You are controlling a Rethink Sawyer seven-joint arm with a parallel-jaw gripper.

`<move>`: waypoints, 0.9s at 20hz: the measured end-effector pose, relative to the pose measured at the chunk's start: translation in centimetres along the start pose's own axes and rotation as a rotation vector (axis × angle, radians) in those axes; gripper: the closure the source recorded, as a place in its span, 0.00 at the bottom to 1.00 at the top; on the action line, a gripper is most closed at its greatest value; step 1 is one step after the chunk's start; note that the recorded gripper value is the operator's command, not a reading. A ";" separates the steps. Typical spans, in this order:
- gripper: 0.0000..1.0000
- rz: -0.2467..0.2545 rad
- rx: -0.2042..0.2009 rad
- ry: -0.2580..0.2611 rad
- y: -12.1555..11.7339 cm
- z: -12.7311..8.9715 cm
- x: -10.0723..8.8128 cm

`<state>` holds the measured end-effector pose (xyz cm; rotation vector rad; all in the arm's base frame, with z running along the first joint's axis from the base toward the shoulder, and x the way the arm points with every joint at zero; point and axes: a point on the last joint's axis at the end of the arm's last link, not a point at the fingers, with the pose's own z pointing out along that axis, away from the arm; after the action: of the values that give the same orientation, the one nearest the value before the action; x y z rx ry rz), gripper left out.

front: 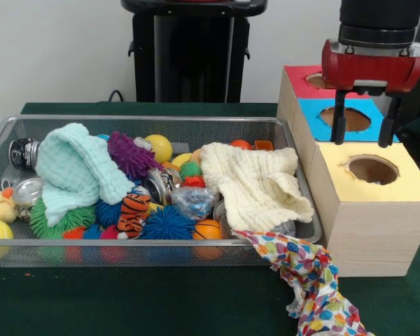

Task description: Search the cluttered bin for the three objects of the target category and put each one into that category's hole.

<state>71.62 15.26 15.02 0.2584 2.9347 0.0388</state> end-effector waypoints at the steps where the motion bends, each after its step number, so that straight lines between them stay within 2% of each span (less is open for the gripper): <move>1: 0.00 0.007 0.002 -0.001 -0.4 0.0 -0.6; 8: 0.00 0.031 0.003 -0.023 -1.8 0.2 -2.8; 18: 0.00 0.040 -0.001 -0.047 -1.9 1.8 -6.1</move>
<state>77.58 12.30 14.33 0.3130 2.8823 0.0393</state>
